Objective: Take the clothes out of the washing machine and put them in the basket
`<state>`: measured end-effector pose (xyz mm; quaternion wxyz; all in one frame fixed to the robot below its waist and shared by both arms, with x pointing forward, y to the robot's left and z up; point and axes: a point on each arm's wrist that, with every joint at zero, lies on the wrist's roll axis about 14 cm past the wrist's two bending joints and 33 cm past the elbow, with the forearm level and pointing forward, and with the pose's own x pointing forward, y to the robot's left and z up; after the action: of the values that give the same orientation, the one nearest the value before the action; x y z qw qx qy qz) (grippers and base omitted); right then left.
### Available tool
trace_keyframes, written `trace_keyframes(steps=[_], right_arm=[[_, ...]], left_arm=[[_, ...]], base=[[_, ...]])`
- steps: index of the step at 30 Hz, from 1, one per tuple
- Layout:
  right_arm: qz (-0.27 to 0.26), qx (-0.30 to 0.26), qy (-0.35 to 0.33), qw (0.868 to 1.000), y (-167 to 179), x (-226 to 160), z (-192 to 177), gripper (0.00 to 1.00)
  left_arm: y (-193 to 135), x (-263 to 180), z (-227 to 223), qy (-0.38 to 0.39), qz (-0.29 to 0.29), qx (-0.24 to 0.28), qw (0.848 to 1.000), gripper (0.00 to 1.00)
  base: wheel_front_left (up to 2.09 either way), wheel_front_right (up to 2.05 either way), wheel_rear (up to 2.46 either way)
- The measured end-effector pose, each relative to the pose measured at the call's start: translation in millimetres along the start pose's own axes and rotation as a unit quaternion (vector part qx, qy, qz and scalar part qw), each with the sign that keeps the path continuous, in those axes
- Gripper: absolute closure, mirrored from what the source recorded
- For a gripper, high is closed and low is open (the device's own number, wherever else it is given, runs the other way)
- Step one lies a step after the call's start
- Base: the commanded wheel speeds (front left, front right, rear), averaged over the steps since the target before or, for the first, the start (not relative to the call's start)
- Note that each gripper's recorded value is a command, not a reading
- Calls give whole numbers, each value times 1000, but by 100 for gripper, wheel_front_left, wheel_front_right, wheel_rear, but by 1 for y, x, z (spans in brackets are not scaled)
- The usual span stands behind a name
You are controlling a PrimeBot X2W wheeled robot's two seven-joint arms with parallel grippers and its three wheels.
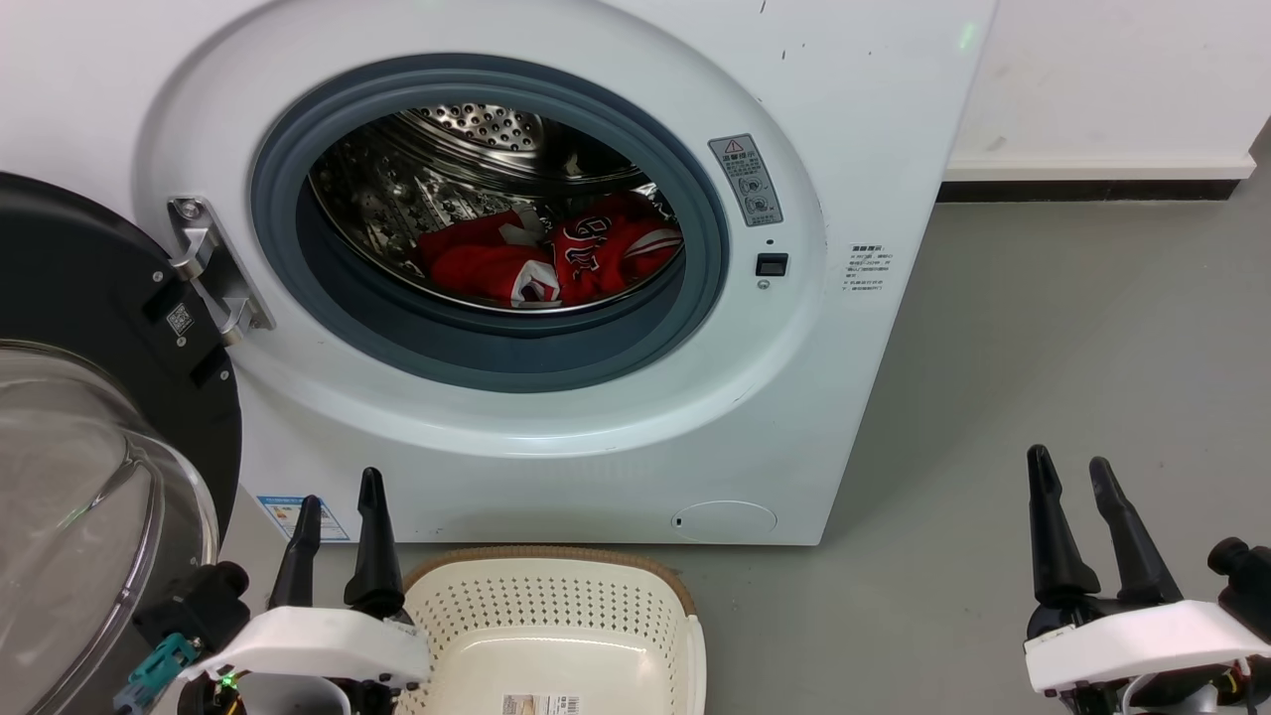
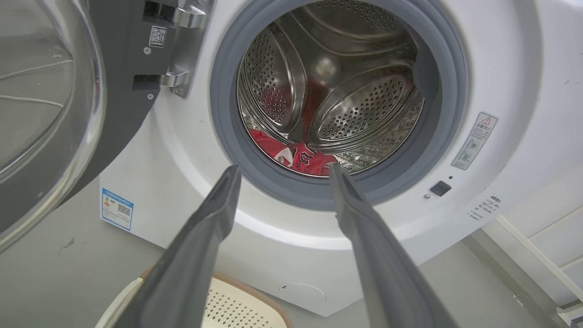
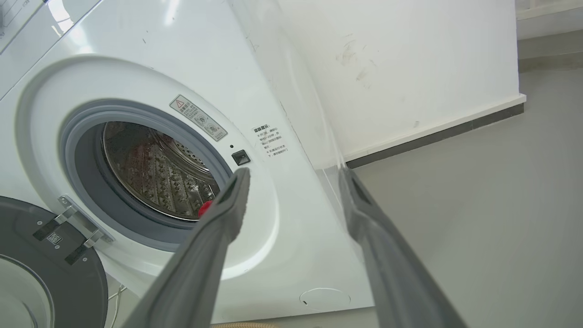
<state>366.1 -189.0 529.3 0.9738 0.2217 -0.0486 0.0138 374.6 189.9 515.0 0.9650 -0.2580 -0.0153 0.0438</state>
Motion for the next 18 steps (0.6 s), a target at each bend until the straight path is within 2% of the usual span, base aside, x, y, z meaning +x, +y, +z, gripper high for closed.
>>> trace_keyframes(steps=[18], right_arm=[[20,-96,-9,995,8,-3,2,0]], left_arm=[[-3,-5,6,-24,-21,84,996,0]], base=[[0,0,0]])
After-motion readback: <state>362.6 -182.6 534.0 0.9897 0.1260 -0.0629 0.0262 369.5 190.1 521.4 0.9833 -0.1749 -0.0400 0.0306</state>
